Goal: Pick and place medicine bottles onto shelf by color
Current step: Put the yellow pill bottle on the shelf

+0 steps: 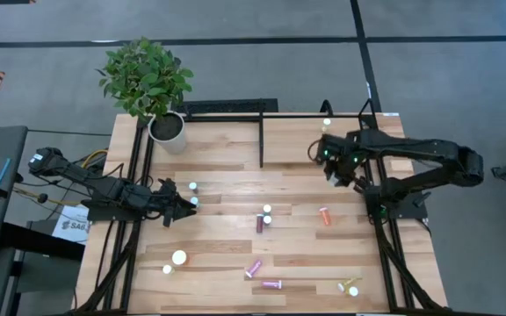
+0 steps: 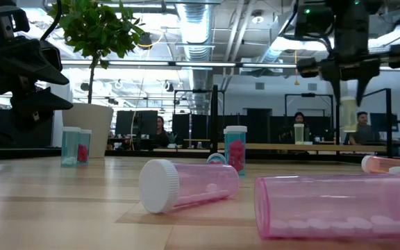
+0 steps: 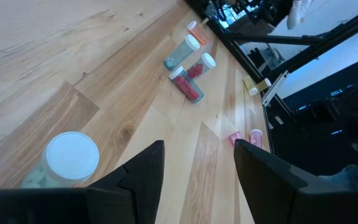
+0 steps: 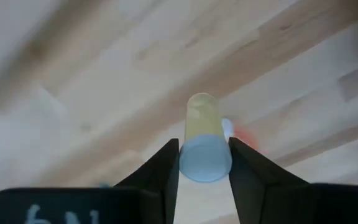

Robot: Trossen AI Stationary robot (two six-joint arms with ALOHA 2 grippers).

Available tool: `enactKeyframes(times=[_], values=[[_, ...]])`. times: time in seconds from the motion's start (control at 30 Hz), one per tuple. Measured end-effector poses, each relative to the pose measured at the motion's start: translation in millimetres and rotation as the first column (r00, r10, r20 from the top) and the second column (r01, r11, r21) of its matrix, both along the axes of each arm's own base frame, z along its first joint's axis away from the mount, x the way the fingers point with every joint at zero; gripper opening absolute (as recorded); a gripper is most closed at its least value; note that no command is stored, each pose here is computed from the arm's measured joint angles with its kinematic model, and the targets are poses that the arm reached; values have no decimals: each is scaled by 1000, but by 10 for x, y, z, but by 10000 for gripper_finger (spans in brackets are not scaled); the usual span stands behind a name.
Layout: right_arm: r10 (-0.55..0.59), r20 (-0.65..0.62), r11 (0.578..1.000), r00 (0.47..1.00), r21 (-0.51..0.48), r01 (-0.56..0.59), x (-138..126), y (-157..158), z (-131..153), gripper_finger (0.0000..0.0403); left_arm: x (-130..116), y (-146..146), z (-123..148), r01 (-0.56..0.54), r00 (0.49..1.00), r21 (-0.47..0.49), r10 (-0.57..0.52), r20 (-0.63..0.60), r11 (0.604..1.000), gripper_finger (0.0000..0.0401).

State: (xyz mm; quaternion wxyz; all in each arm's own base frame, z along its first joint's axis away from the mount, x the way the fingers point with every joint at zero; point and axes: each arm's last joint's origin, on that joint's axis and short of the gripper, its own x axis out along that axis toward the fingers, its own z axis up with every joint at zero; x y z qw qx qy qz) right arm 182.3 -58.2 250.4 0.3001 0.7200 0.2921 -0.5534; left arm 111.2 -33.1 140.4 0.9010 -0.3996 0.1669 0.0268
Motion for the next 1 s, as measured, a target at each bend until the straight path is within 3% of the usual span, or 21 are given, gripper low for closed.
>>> enactKeyframes(times=[0.17,0.33,0.53,0.8,1.0], values=[[-266,-2,964,964,-5,266,-76,-241,73,145,0,0,0,0,1000,0,0,0,1000,180],[-511,4,859,859,1,511,-174,-461,102,135,0,0,0,0,1000,0,0,0,1000,180],[-635,67,771,770,-17,637,-263,-699,115,124,0,0,0,0,1000,0,0,0,1000,180],[-612,66,784,788,-78,615,-381,-954,53,125,0,0,-1,0,1000,0,0,0,1000,180],[-530,-11,846,848,-74,528,-320,-1190,55,124,0,0,-1,0,1000,0,0,0,1000,180]])
